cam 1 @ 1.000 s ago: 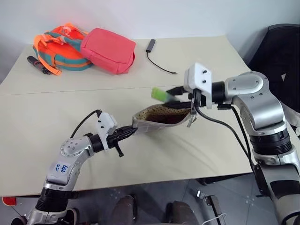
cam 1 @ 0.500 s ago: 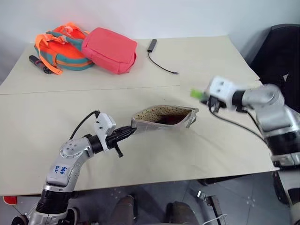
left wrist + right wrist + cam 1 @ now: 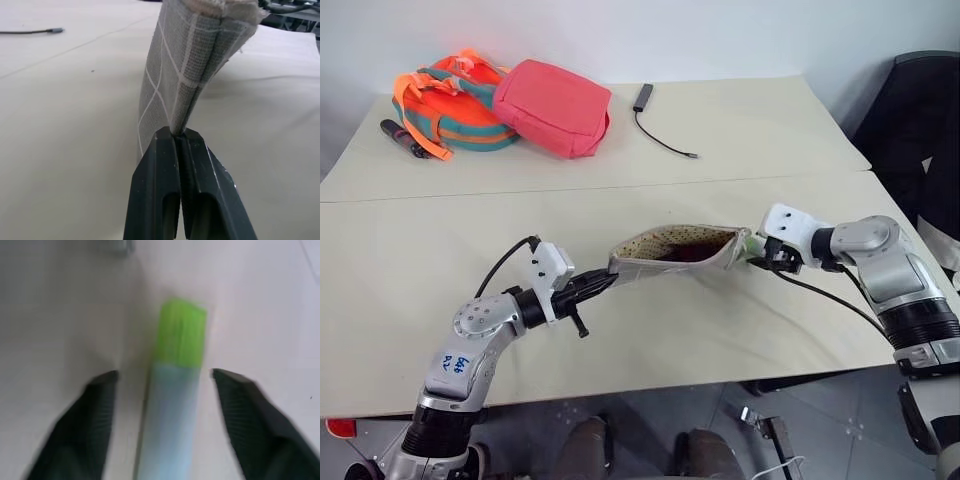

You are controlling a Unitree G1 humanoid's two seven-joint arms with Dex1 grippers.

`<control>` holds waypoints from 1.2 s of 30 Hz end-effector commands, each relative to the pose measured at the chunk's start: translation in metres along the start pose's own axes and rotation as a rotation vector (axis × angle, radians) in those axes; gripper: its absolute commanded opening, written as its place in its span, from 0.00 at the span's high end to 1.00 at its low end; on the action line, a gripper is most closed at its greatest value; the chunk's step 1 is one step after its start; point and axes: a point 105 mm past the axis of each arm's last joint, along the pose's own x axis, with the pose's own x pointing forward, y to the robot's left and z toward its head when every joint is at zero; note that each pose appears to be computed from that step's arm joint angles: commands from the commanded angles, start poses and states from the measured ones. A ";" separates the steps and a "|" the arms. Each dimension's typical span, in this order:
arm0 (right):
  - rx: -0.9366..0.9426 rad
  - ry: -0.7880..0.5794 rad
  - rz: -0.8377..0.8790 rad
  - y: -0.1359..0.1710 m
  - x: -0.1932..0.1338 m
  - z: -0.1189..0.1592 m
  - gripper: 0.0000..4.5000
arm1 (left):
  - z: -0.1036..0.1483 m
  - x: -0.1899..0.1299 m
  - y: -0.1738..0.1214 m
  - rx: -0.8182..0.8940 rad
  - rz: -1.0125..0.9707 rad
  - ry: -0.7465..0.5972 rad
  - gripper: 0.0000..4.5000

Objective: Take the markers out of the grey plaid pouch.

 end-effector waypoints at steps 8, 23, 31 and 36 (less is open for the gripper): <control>-0.146 -0.451 -0.206 -0.062 -0.075 0.149 0.15 | 0.010 0.002 -0.005 0.019 -0.015 -0.036 1.00; -0.199 -0.519 0.255 0.053 -0.048 0.164 0.59 | 0.015 0.007 -0.006 0.006 -0.019 -0.055 1.00; -0.224 -0.465 0.273 0.058 -0.039 0.152 0.87 | 0.016 0.008 -0.009 0.001 -0.025 -0.053 1.00; -0.242 -0.449 0.261 0.057 -0.036 0.149 0.87 | 0.017 0.008 -0.010 -0.003 -0.030 -0.054 1.00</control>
